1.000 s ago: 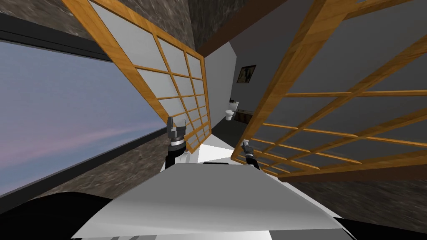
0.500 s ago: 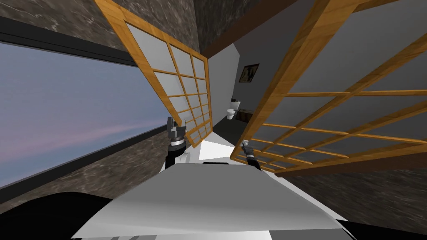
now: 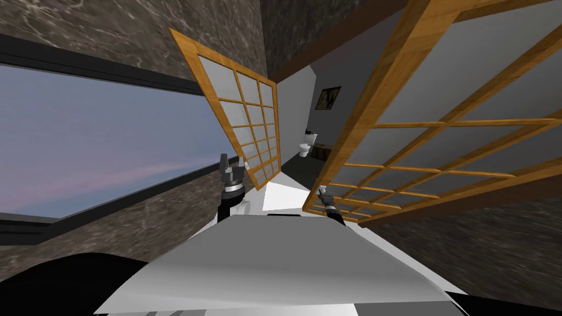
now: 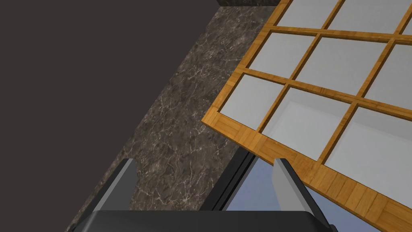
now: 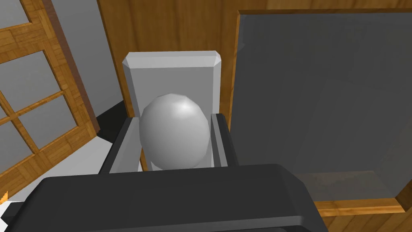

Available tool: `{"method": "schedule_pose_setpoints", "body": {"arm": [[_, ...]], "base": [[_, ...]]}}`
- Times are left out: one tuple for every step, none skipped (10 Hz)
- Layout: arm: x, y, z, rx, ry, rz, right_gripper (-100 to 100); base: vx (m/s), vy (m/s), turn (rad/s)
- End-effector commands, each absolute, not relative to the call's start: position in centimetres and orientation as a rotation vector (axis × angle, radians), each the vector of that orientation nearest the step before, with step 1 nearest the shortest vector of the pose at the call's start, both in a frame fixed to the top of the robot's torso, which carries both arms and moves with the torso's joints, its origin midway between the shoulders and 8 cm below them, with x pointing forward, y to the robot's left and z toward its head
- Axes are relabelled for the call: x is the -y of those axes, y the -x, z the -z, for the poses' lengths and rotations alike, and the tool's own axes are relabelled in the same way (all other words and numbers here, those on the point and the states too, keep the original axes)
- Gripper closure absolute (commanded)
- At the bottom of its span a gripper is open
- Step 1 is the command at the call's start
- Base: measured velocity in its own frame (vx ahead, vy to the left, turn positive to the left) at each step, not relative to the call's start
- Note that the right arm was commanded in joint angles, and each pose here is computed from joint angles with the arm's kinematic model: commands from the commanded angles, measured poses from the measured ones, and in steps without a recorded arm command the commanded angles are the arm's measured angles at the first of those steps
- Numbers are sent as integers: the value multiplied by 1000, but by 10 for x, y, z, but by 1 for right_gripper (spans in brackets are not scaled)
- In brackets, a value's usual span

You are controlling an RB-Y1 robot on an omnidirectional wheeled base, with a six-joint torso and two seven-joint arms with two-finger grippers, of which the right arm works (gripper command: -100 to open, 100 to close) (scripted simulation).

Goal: Pull the door open

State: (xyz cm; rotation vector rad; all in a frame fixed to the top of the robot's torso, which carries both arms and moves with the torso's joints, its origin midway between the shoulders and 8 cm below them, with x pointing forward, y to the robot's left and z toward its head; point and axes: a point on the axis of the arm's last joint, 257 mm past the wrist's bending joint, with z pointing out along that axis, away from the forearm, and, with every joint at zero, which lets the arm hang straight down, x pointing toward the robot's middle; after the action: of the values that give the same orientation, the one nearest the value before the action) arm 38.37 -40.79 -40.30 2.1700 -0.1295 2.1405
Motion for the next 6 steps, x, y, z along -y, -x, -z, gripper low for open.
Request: {"method": "schedule_pose_setpoints", "body": {"arm": [[404, -378, 401, 99, -2180, -2165, 100], [402, -374, 400, 81, -2186, -2176, 100], [401, -371, 400, 62, -2193, -2187, 100], [398, -366, 399, 35, -2204, -2202, 100], [397, -362, 399, 18, -2212, -2211, 100], [395, -358, 398, 0, -2221, -2221, 100]], "base": [[-239, -61, 112], [-197, -60, 83], [-221, -56, 75], [-272, -47, 100], [-268, -51, 74], [-231, -29, 64]]}}
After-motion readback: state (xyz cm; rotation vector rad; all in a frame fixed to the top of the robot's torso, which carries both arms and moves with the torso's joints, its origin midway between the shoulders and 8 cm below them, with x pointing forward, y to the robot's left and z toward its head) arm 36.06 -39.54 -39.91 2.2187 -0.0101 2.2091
